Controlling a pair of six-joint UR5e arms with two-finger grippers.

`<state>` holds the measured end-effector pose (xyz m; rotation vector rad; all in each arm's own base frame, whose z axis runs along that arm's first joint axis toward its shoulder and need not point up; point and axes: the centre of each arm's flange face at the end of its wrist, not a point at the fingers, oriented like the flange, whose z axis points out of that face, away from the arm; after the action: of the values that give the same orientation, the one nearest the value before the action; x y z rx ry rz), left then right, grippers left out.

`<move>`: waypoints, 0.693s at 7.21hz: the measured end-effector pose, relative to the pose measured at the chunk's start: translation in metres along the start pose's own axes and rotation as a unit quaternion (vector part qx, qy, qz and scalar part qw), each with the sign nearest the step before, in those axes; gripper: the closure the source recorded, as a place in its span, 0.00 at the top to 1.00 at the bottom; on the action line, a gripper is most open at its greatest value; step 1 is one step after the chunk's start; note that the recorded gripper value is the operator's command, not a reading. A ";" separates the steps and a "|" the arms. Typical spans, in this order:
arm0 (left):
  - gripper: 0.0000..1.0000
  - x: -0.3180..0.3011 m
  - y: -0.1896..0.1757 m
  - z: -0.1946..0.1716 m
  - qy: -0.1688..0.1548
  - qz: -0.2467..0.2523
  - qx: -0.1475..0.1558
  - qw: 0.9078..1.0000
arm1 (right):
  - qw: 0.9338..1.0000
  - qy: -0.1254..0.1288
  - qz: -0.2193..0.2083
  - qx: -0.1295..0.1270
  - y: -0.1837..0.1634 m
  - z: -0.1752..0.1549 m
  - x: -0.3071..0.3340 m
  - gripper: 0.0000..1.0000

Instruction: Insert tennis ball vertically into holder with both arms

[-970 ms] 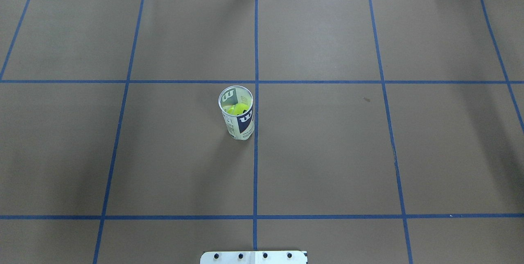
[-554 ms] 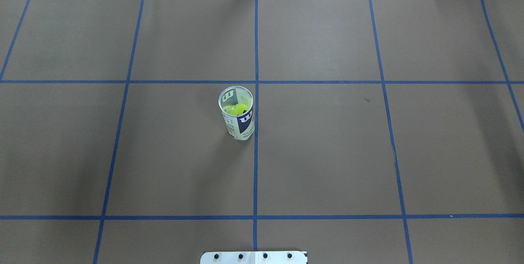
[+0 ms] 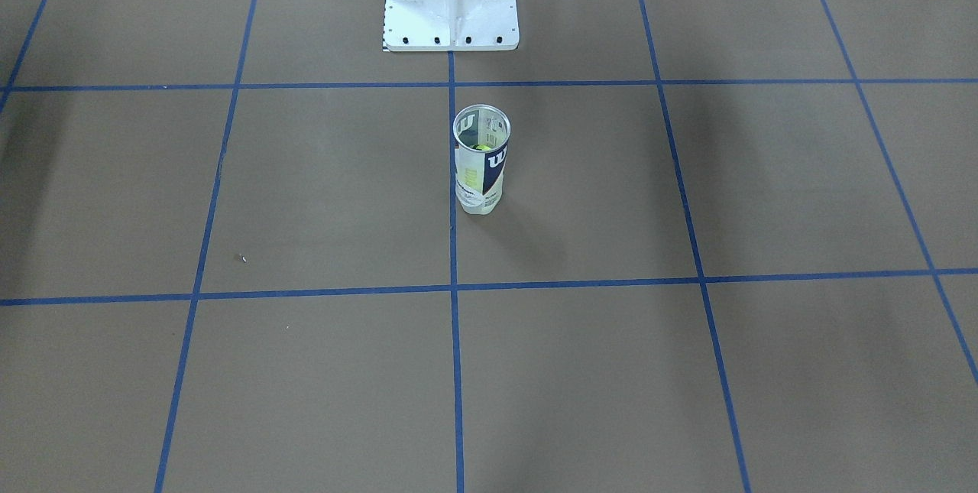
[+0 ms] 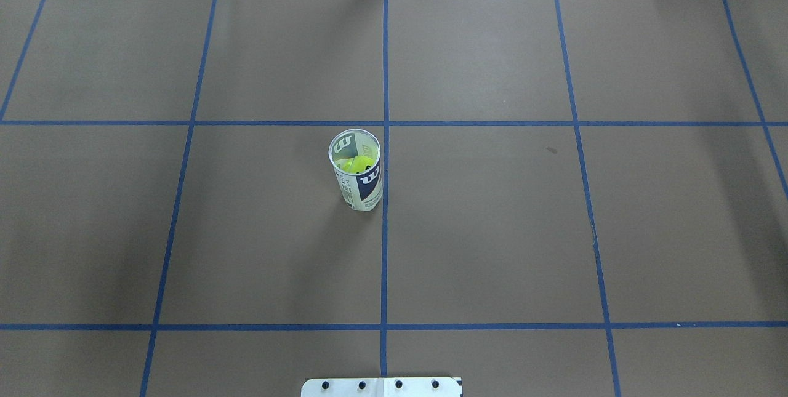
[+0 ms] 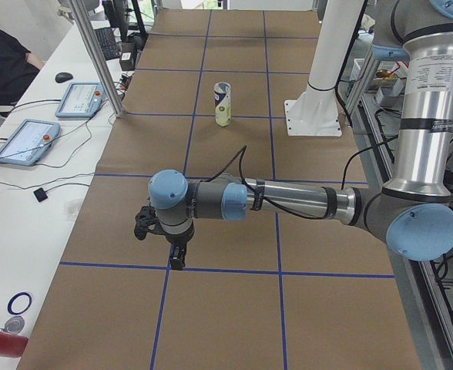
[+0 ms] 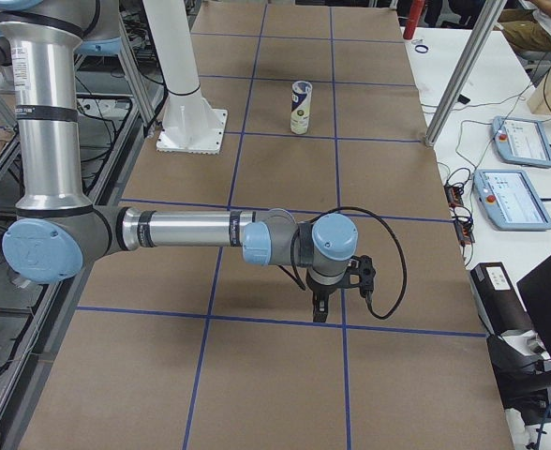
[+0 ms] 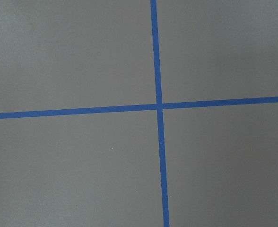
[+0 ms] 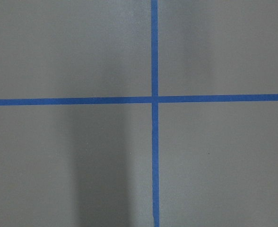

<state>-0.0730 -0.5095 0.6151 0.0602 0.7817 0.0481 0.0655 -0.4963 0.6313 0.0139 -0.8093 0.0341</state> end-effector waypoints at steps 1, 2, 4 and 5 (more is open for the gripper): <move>1.00 0.000 0.000 0.000 0.000 0.000 0.000 1.000 | 1.000 0.003 0.000 0.004 0.002 -0.004 0.002 0.99; 1.00 0.000 0.000 -0.001 0.000 0.001 0.001 1.000 | 1.000 0.004 0.000 0.005 0.004 -0.004 0.004 0.99; 1.00 0.000 0.000 0.000 0.001 0.001 0.000 1.000 | 1.000 0.005 0.000 0.005 0.006 -0.005 0.005 0.99; 1.00 0.000 0.000 0.000 0.001 0.001 0.000 1.000 | 1.000 0.005 0.000 0.005 0.005 -0.004 0.005 0.99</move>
<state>-0.0729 -0.5099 0.6150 0.0616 0.7830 0.0500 0.0718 -0.4905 0.6317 0.0232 -0.7990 0.0382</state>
